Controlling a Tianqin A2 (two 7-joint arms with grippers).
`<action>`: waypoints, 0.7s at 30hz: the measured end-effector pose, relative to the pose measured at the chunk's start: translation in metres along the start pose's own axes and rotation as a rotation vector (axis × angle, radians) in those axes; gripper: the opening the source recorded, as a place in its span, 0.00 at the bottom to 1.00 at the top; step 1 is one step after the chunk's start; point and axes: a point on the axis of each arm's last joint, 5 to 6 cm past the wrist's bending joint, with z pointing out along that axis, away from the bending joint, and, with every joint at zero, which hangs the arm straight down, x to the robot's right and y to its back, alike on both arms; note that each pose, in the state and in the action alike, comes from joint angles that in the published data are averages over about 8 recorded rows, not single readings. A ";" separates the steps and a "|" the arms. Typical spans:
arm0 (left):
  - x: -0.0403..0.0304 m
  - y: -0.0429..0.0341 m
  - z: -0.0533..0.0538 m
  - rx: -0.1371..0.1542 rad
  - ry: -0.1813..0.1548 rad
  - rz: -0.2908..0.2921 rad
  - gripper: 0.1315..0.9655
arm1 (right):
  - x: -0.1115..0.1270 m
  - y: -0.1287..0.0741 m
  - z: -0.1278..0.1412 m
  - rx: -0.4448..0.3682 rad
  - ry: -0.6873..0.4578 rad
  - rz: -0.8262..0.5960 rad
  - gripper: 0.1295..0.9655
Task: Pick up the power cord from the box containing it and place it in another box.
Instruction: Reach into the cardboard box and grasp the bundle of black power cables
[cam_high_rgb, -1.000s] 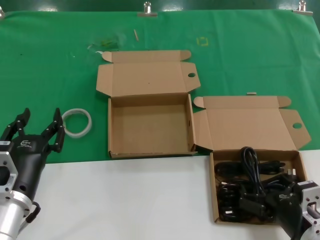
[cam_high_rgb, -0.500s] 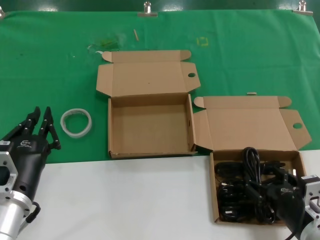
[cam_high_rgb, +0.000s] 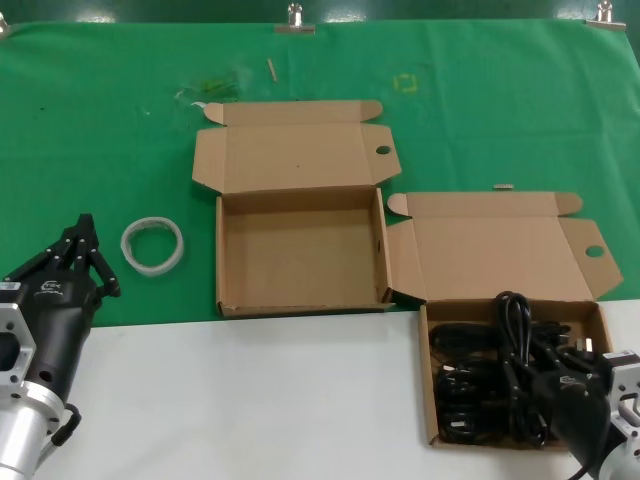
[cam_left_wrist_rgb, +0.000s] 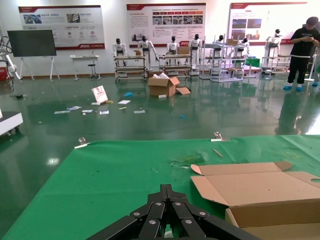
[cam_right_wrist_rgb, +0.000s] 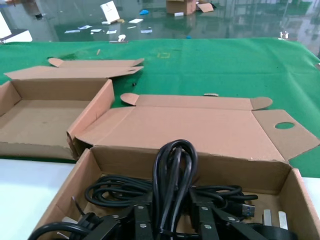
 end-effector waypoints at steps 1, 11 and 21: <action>0.0000 0.0000 0.000 0.000 0.000 0.000 0.02 | 0.000 -0.001 -0.001 0.002 -0.001 0.001 0.23; 0.0000 0.0000 0.000 0.000 0.000 0.000 0.01 | 0.000 -0.022 -0.019 0.061 -0.021 0.015 0.11; 0.0000 0.0000 0.000 0.000 0.000 0.000 0.01 | -0.030 -0.088 -0.015 0.235 -0.132 -0.022 0.10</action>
